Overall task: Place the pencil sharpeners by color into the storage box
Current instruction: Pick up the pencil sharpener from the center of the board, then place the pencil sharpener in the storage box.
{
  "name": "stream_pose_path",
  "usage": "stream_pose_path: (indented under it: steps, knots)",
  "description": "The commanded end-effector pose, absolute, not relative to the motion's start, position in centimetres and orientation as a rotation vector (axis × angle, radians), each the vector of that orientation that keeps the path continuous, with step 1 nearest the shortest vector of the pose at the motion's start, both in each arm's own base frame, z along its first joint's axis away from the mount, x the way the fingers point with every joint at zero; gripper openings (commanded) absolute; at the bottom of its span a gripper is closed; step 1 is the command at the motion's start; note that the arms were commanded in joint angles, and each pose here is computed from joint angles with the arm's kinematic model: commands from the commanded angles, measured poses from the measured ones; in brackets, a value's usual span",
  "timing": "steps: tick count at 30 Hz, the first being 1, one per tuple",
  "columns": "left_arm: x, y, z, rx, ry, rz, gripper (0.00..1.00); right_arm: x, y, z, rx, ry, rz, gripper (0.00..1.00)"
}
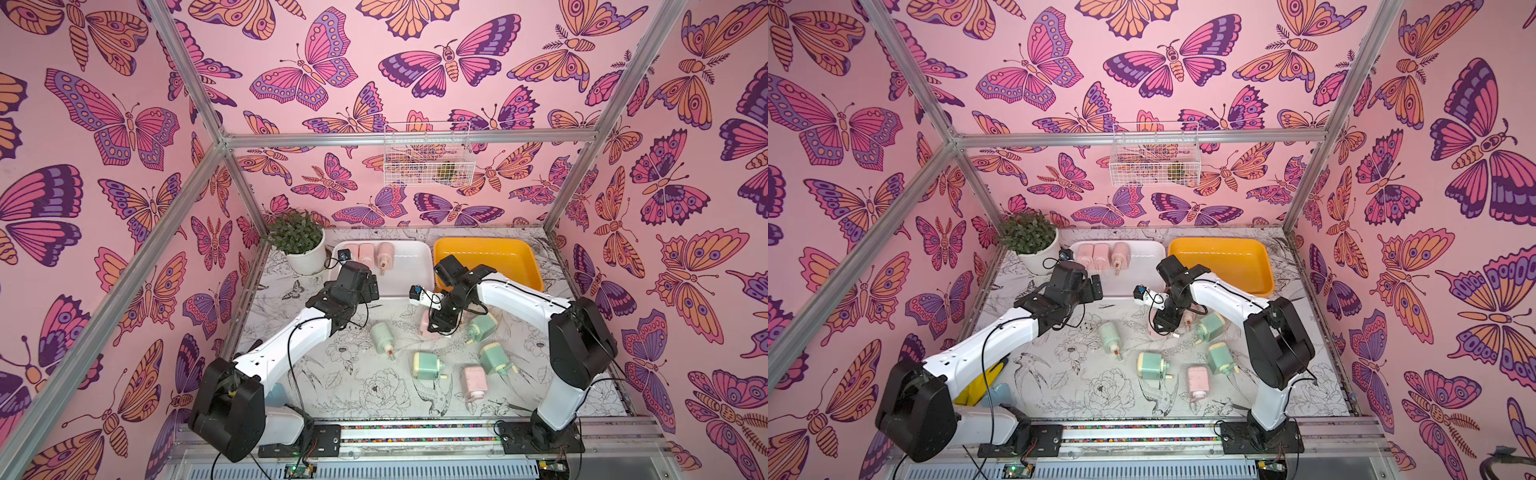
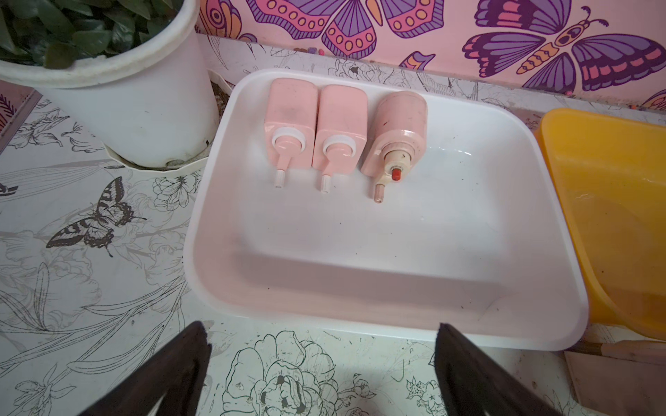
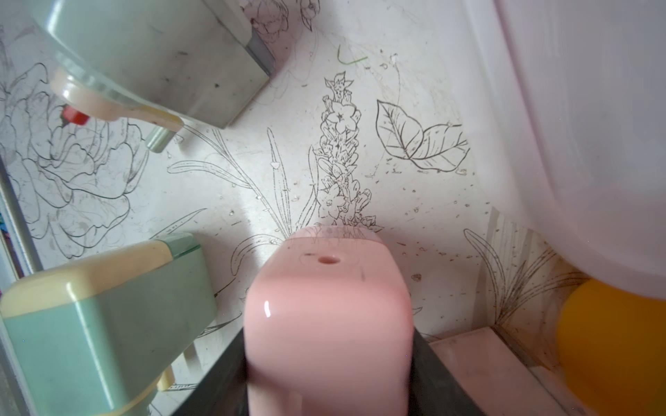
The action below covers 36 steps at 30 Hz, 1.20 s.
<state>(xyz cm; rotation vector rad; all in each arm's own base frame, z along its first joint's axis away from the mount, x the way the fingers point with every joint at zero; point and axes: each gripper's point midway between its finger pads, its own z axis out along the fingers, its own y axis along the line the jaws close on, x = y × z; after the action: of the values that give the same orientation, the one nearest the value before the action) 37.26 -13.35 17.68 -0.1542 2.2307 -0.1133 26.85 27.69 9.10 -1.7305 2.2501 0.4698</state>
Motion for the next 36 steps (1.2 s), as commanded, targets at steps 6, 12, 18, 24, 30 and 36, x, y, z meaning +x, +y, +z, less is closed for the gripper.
stream_pose_path:
  steps: [6,12,18,24,30,36]
  knots:
    - [37.4,-13.5,17.9,-0.167,2.222,-0.151,1.0,25.0,27.9,12.0,-1.729,2.151,0.53,0.0]
    - [37.3,-13.3,17.8,-0.191,2.221,-0.154,1.0,24.9,27.3,11.7,-1.75,2.139,0.49,0.0]
    - [37.5,-13.3,17.5,-0.194,2.224,-0.154,1.0,24.5,28.0,13.9,-1.733,2.062,0.544,0.0]
    - [37.9,-13.5,17.2,-0.195,2.23,-0.157,1.0,24.2,29.8,18.7,-1.677,1.875,0.647,0.0]
    - [38.3,-13.2,17.8,-0.184,2.206,-0.12,1.0,26.9,31.6,22.0,-1.508,1.78,0.626,0.0]
    - [39.1,-12.8,18.5,-0.193,2.174,-0.106,1.0,32.5,32.8,25.7,-1.134,1.77,0.564,0.0]
